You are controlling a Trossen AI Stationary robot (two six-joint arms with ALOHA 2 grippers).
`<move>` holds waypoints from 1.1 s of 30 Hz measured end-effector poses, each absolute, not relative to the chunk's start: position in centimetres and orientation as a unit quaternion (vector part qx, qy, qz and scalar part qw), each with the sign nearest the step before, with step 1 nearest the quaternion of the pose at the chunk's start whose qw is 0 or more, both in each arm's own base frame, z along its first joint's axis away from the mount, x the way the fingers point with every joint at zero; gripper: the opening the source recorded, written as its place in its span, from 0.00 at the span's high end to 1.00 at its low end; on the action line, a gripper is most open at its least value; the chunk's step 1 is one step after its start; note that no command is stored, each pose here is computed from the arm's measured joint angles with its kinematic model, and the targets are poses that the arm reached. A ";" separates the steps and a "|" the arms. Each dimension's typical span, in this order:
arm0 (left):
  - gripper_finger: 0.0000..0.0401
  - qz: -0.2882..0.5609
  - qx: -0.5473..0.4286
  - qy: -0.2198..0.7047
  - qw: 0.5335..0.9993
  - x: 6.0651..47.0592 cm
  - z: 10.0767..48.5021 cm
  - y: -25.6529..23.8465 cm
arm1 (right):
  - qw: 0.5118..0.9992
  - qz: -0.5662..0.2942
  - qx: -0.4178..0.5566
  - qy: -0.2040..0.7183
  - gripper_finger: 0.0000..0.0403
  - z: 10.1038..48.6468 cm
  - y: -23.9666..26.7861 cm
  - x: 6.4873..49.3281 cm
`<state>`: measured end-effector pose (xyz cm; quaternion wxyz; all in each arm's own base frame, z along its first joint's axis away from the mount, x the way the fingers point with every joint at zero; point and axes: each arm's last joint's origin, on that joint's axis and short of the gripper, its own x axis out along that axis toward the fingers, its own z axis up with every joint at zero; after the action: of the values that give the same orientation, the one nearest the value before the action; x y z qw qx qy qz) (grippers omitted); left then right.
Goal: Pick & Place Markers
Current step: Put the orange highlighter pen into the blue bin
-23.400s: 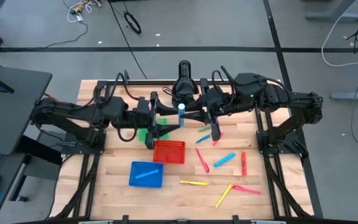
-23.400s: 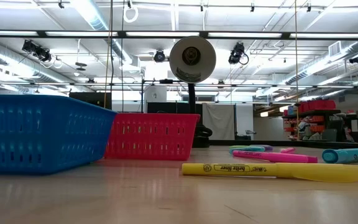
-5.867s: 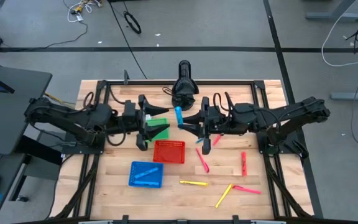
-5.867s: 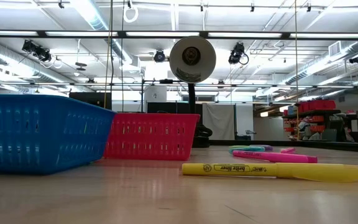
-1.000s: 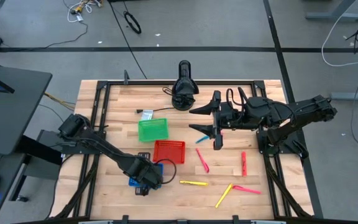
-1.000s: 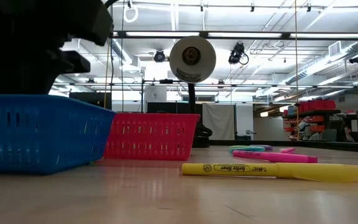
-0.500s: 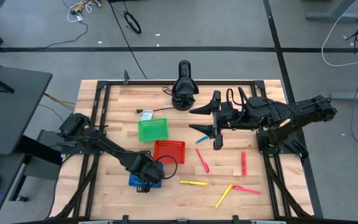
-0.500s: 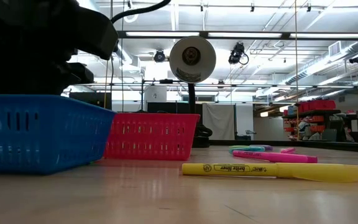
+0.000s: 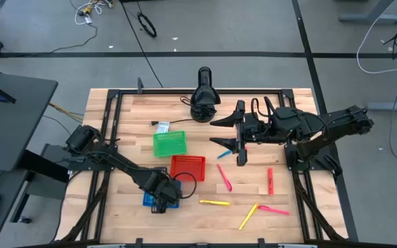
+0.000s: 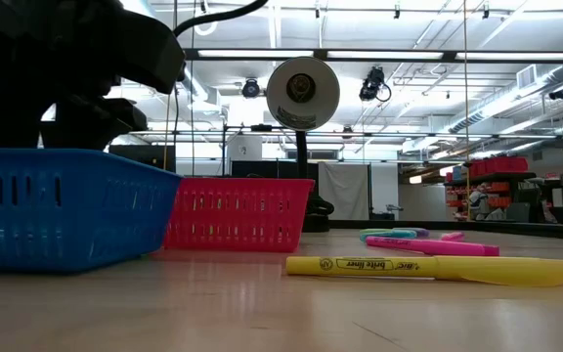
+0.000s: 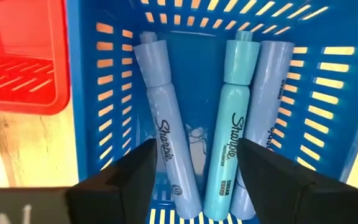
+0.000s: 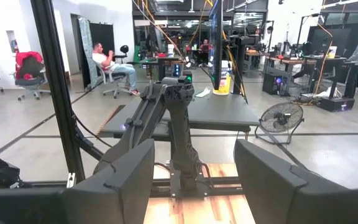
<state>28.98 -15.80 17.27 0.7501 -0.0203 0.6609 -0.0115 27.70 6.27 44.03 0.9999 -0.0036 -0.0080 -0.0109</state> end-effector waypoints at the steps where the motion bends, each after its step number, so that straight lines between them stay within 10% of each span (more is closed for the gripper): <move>1: 0.43 -0.012 -0.021 0.660 0.750 29.0 17.3 -15.8 | 1.000 -0.011 -0.004 -0.008 0.45 44.0 6.3 27.7; 33: 0.45 0.099 -0.122 0.101 0.983 27.2 37.3 -8.1 | 1.000 -0.011 0.012 0.017 0.45 43.5 6.3 27.7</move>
<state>27.18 -8.05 37.27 0.9825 -0.1216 0.1007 0.0987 27.68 6.27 43.53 0.9997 0.0123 0.0173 -0.0109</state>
